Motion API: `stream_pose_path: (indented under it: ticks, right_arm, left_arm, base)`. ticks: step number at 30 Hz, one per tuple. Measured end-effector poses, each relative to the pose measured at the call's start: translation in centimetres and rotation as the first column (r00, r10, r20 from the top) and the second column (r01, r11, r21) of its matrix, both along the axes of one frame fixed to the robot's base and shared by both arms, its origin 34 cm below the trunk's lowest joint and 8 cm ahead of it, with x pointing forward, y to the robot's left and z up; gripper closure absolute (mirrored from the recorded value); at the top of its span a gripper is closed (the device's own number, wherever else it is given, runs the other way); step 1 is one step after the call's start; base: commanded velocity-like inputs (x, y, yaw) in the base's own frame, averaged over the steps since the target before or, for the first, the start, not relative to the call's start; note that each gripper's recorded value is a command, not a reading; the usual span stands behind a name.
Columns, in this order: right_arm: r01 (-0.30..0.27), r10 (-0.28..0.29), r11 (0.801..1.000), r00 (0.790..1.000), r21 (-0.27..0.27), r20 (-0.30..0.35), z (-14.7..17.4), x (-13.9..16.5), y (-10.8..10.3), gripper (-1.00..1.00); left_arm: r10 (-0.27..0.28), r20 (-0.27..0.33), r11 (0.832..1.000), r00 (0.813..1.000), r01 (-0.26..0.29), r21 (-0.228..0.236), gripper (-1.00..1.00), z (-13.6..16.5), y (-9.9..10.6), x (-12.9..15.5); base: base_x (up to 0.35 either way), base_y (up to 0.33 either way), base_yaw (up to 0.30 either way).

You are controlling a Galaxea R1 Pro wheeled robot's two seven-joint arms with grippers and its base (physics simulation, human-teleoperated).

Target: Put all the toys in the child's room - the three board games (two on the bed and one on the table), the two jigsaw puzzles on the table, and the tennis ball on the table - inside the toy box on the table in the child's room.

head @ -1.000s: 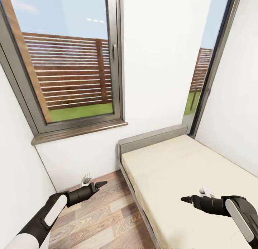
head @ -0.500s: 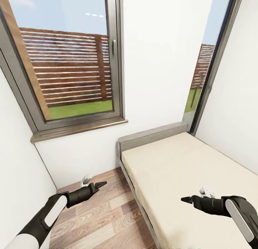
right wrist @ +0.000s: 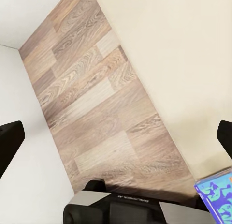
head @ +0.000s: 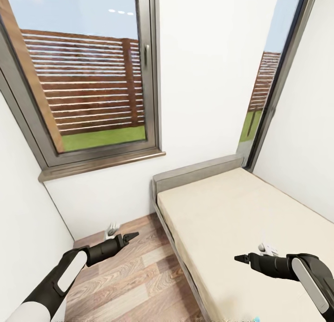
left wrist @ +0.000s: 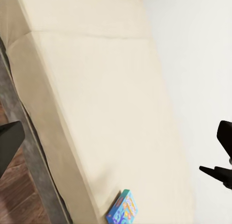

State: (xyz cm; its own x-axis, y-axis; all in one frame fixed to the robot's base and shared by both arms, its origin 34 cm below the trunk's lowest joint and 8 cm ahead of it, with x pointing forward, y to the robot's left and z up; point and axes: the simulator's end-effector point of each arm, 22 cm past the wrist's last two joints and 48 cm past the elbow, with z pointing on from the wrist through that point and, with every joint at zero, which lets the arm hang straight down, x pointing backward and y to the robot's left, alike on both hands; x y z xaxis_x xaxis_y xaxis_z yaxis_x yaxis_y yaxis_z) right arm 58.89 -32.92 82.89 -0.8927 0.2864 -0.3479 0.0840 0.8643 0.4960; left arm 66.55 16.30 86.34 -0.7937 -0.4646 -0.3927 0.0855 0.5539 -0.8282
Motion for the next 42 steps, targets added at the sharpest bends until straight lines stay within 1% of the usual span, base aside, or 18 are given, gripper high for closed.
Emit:
stream_pose_path:
  ticks: [19,34,42]
  right_arm:
    - [0.001,-0.001,1.000,0.999,-0.001,-0.032,-1.5,-0.4,0.0,-1.00]
    - [0.004,-0.004,1.000,0.998,-0.002,-0.058,-4.4,-0.4,-0.2,-1.00]
    - [0.013,-0.013,1.000,0.996,-0.002,-0.093,-6.7,-1.0,-0.5,-1.00]
  left_arm:
    - [0.002,-0.040,1.000,0.999,-0.001,0.003,-1.00,-2.0,0.1,-0.4]
    - [0.002,-0.068,1.000,0.998,-0.002,0.005,-1.00,-5.2,0.1,-0.5]
    - [0.002,-0.081,1.000,0.997,-0.001,0.006,-1.00,-6.9,0.1,-0.5]
  base:
    - [0.000,0.000,0.000]
    - [0.000,0.000,0.000]
    - [0.000,0.000,0.000]
